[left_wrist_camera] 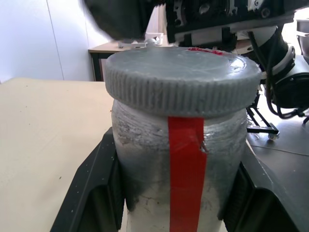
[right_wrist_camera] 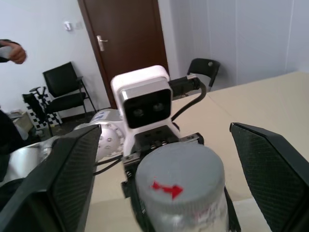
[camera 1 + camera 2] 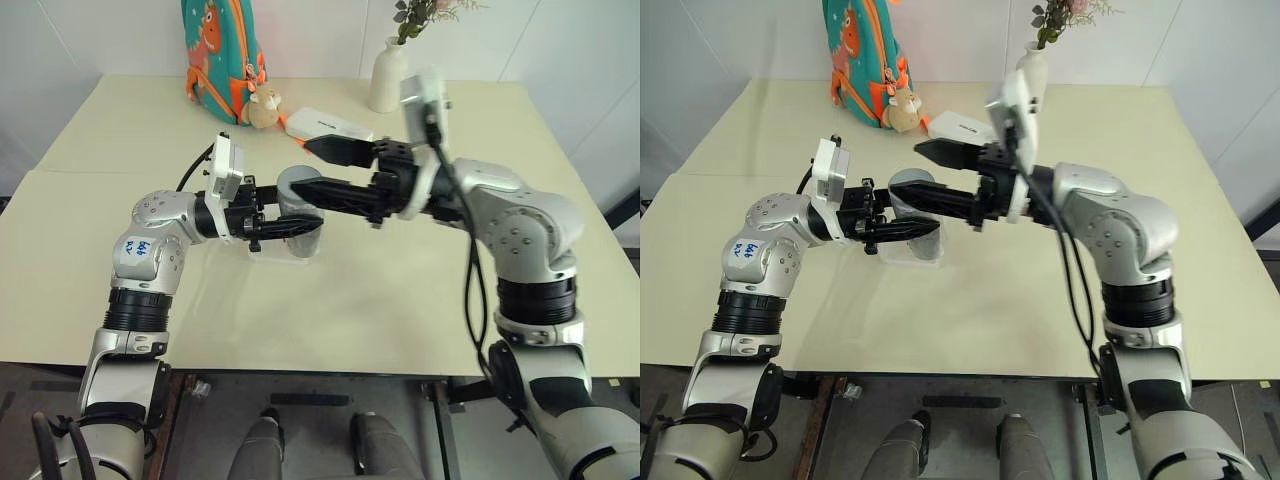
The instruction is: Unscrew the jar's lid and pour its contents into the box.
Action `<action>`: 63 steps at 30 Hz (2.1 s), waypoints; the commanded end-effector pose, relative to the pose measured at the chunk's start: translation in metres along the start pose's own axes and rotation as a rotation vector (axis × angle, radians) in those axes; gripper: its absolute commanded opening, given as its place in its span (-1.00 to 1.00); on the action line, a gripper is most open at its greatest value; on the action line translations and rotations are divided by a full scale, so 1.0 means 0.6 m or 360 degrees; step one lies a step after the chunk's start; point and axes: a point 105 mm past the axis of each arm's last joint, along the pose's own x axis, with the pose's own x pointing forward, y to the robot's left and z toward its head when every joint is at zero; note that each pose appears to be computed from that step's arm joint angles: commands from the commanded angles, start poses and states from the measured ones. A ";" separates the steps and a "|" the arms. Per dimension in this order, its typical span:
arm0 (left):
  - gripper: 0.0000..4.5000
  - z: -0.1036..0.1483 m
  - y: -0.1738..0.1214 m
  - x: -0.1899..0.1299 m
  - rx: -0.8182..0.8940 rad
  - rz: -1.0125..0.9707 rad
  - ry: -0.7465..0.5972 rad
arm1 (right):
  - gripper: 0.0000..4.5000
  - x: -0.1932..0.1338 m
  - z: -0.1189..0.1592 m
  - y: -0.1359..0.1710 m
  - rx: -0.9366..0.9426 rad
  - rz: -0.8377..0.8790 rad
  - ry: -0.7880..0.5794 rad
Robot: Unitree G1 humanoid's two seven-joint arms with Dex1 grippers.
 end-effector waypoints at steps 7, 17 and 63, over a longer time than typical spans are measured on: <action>-0.09 0.024 -0.003 -0.001 0.0055 -0.0016 -0.0042 | 0.99 0.032 -0.004 -0.001 -0.0262 -0.0048 0.0073; -0.09 0.023 -0.003 0.000 0.0053 -0.0016 -0.0042 | 0.99 0.018 0.002 -0.025 -0.0290 -0.0147 0.0057; -0.09 0.021 0.001 -0.001 0.0054 -0.0005 -0.0039 | 0.99 0.038 -0.013 -0.001 -0.0311 -0.0043 0.0103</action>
